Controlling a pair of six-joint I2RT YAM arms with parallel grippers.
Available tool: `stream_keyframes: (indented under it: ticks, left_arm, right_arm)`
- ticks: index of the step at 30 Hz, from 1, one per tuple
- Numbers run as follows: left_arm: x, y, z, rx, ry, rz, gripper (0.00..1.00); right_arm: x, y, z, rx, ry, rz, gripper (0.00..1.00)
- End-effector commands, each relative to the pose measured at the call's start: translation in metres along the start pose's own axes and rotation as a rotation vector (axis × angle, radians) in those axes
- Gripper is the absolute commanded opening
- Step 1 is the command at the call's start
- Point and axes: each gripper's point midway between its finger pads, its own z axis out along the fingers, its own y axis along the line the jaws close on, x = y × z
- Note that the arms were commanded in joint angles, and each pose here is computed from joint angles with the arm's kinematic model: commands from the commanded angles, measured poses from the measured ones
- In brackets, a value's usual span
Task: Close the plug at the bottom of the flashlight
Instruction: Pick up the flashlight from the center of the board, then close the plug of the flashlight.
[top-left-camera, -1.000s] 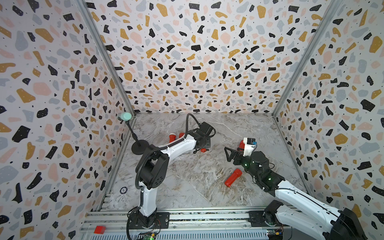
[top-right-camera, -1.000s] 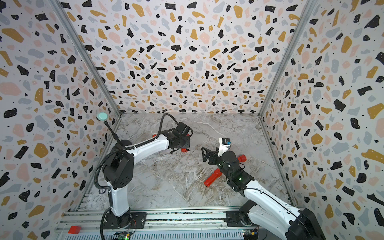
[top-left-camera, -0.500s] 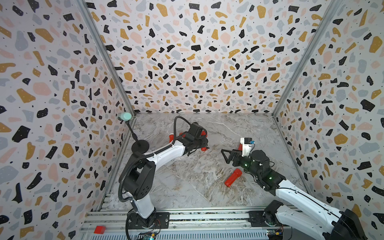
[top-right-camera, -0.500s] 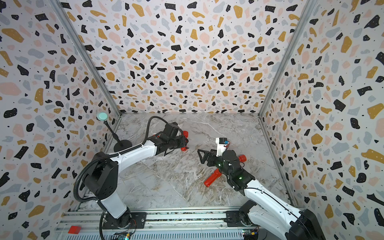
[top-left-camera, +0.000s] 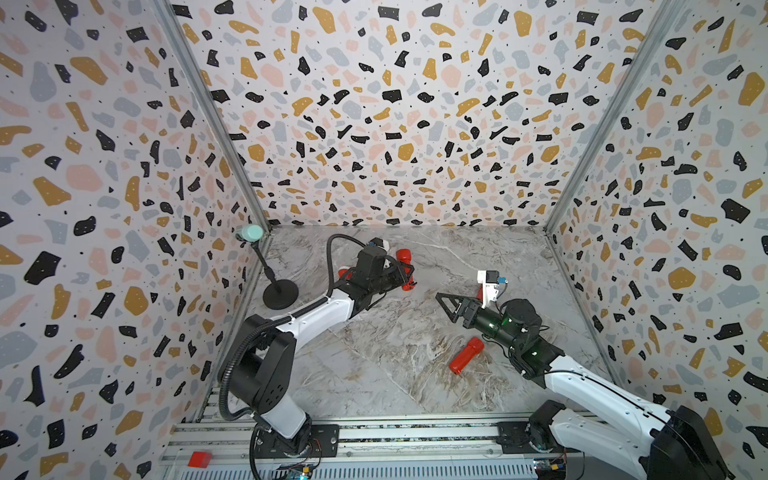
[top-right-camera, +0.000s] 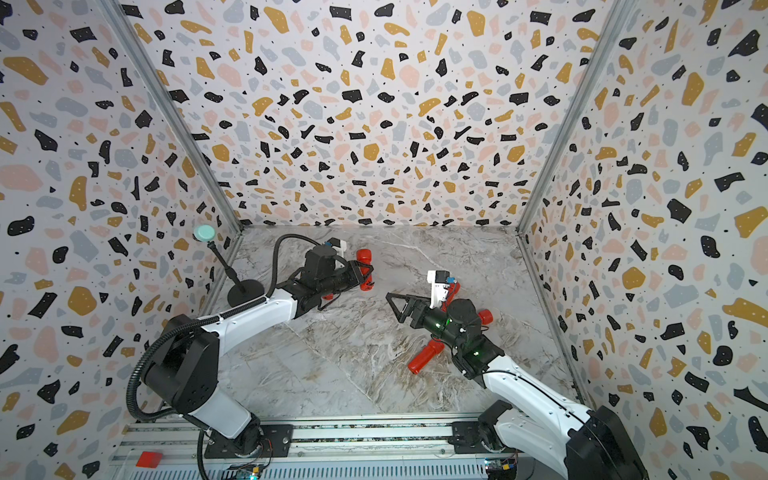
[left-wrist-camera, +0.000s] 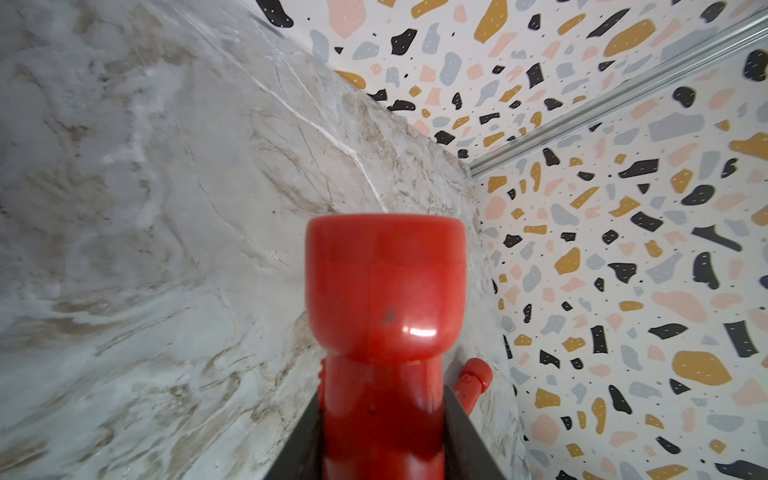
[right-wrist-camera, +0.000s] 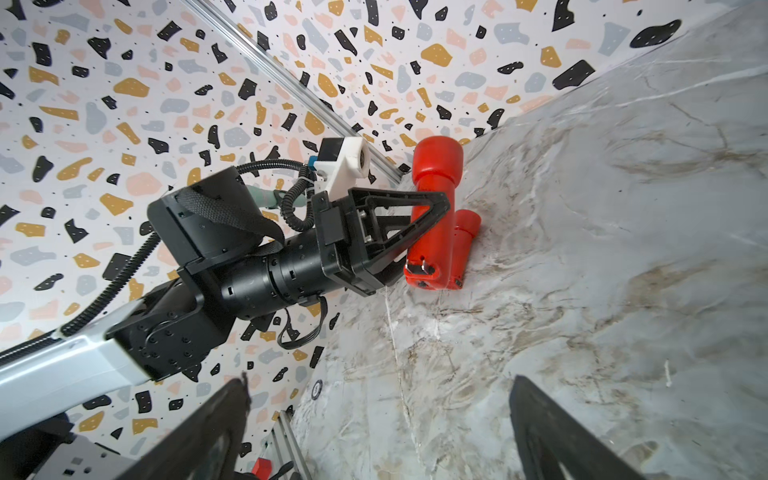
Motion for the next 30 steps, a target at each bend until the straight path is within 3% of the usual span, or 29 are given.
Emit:
stream_keyframes:
  ticks: [1, 7, 15, 30]
  left_arm:
    - [-0.022, -0.037, -0.018, 0.190, -0.085, -0.037, 0.00]
    - [-0.028, -0.054, -0.040, 0.458, -0.159, -0.183, 0.00]
    - [-0.021, -0.049, -0.042, 0.521, -0.147, -0.261, 0.00]
    - [-0.014, -0.049, -0.041, 0.596, -0.107, -0.341, 0.00]
  right_arm:
    - [-0.011, 0.017, -0.002, -0.095, -0.055, 0.047, 0.99]
    - [-0.015, 0.024, -0.004, -0.131, -0.133, 0.060, 0.99]
    - [-0.014, 0.038, -0.003, -0.165, -0.229, 0.061, 0.99]
    - [-0.003, 0.031, 0.012, -0.211, -0.266, 0.176, 0.99]
